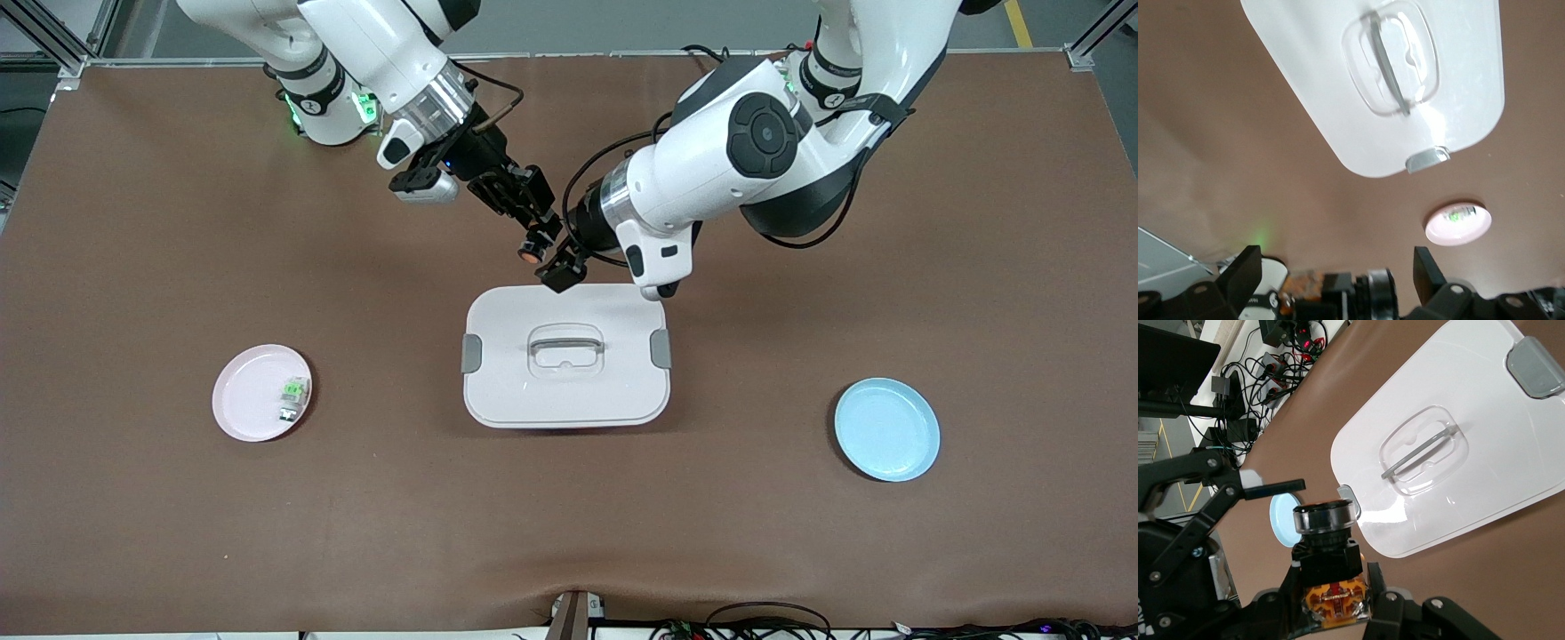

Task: Transfer orange switch to right arm and place
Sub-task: 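Close the right gripper on the switch and open the left gripper, then carry the switch with the right gripper while the left gripper withdraws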

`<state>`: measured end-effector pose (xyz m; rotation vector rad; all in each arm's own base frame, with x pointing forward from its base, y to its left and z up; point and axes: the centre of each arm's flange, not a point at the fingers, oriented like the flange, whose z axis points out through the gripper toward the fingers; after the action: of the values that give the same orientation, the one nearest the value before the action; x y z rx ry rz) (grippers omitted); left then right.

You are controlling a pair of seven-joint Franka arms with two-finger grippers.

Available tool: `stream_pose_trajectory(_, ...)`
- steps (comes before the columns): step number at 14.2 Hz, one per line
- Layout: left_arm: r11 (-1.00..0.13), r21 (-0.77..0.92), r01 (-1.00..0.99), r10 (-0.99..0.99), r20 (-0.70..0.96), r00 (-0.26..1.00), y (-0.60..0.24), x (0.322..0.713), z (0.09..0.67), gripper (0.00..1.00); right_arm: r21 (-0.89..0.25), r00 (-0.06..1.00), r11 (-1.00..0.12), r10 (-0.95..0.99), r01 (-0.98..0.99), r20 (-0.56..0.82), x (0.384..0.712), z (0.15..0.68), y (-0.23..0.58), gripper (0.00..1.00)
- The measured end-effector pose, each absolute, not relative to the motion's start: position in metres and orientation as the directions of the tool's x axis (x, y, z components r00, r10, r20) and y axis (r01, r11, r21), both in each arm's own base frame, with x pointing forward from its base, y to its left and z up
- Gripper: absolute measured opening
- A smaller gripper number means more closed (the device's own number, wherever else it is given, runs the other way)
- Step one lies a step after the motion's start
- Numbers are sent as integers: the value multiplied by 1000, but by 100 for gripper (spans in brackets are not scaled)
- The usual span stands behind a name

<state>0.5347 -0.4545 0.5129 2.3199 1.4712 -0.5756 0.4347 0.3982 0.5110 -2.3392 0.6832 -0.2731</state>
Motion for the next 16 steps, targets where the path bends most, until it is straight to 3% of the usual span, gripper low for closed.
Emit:
stream_pose_trajectory(4,-433,83,897,809,-403,428,-438,538,522,100,-587,909,-786,-369,-194,193,433,509,401,43)
stream_pose_trajectory(6,-466,91,880,812,-351,466,-424,541,527,100,-458,938,-889,-148,12,313,437,504,399,43)
stream_pose_trajectory(8,-522,95,848,798,-297,524,-412,543,530,100,-332,942,-927,57,173,332,448,501,388,43)
stream_pose_trajectory(11,-596,92,798,765,-238,599,-389,552,531,100,-178,901,-905,329,387,284,473,505,350,43)
stream_pose_trajectory(16,-721,101,685,662,-191,725,-340,570,541,100,4,740,-751,652,661,165,516,507,261,43)
